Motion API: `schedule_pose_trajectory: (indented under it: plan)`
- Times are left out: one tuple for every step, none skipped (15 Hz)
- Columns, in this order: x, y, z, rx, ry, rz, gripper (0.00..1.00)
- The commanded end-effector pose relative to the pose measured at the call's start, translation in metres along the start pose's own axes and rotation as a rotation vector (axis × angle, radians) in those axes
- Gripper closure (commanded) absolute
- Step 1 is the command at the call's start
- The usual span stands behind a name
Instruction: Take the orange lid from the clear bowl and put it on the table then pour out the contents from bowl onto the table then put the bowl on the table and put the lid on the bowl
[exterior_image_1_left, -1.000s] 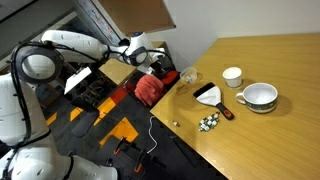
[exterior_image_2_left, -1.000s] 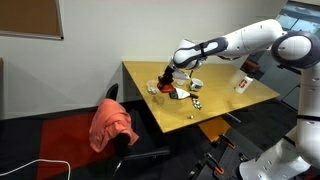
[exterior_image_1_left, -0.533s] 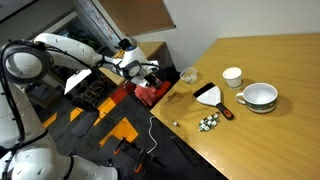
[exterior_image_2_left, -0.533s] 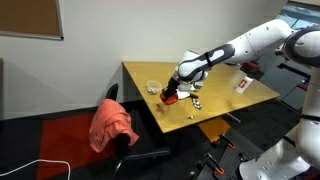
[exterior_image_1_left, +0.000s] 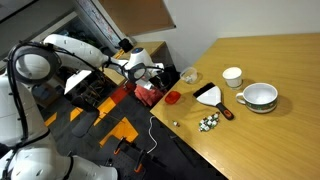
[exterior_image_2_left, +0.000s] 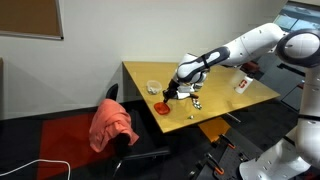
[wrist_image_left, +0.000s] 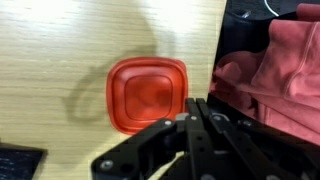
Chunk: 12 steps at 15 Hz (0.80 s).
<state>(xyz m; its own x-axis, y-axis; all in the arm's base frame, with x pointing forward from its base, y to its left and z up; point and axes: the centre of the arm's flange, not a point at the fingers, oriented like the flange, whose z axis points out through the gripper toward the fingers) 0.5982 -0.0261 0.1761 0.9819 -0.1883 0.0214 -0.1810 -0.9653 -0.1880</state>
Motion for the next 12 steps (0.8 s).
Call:
schedule_pose_trajectory:
  plan:
    - [0.012, 0.021, 0.020, 0.044, -0.008, 0.008, 0.98]
    - [0.012, 0.024, 0.021, 0.053, 0.002, 0.009, 0.98]
    - [0.013, 0.025, 0.020, 0.063, 0.017, 0.010, 0.98]
    - [0.015, 0.023, 0.015, 0.071, 0.031, 0.012, 0.98]
    - [0.017, 0.021, 0.009, 0.077, 0.041, 0.007, 0.69]
    - [0.019, 0.015, 0.001, 0.082, 0.052, 0.000, 0.68]
    - [0.022, 0.008, -0.008, 0.079, 0.061, -0.009, 0.62]
    - [0.025, 0.002, -0.017, 0.073, 0.076, -0.015, 0.54]
    - [0.031, -0.003, -0.026, 0.059, 0.086, -0.010, 0.47]
    - [0.038, -0.007, -0.035, 0.046, 0.103, -0.008, 0.39]
    - [0.044, -0.011, -0.042, 0.037, 0.119, -0.004, 0.32]
    - [0.056, -0.015, -0.047, 0.019, 0.136, 0.010, 0.23]
